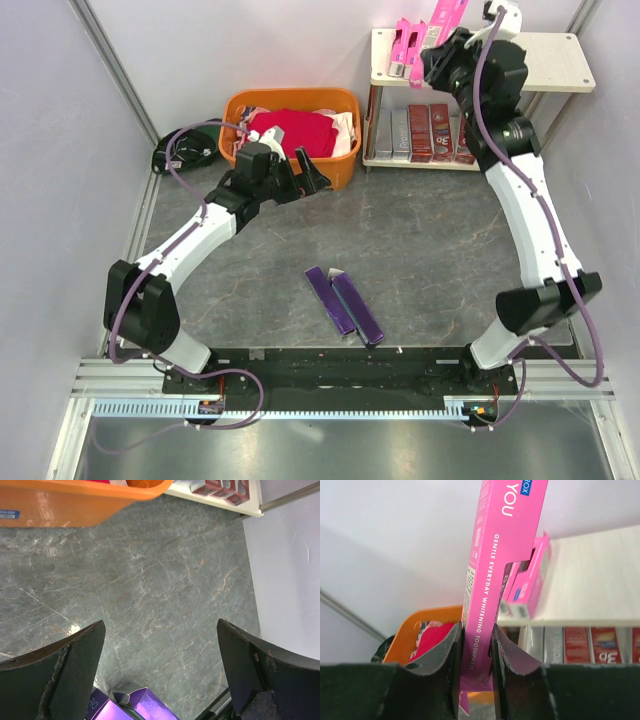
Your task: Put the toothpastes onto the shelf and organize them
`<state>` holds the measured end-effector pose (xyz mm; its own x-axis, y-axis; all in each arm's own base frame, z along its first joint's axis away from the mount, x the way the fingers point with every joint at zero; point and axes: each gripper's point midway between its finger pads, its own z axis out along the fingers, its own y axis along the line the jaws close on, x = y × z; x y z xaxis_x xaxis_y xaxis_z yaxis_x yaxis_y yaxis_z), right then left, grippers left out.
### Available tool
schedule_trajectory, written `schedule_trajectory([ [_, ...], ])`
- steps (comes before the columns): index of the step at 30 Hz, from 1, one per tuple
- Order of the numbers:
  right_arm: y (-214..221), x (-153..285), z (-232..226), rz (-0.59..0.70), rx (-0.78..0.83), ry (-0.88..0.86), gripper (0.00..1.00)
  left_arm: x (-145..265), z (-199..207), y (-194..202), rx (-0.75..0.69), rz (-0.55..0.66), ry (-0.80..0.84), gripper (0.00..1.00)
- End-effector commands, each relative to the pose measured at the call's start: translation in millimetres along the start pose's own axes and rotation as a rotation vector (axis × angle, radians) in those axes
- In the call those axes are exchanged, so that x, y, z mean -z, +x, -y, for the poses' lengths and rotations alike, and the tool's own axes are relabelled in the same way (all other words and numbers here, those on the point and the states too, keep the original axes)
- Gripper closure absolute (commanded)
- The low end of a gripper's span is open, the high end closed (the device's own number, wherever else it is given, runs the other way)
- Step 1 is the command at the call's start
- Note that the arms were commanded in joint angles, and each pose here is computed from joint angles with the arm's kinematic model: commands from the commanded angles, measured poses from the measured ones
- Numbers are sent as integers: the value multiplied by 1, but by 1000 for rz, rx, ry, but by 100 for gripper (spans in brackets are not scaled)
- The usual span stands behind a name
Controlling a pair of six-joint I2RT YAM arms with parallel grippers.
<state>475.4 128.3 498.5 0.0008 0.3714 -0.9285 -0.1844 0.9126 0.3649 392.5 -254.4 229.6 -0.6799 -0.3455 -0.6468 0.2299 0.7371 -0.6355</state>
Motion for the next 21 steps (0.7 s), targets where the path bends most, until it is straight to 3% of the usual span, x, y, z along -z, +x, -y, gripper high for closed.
schedule_trajectory([
  [1, -32, -29, 9, 64, 28, -25, 77, 0, 9, -6, -36, -4, 42, 0],
  [13, -6, -90, 82, 8, 12, 60, 76, -3, 7, -1, -24, -23, 43, 0],
  [21, 8, -111, 90, -1, 3, 40, 72, -5, 6, 1, -19, -32, 42, 0],
])
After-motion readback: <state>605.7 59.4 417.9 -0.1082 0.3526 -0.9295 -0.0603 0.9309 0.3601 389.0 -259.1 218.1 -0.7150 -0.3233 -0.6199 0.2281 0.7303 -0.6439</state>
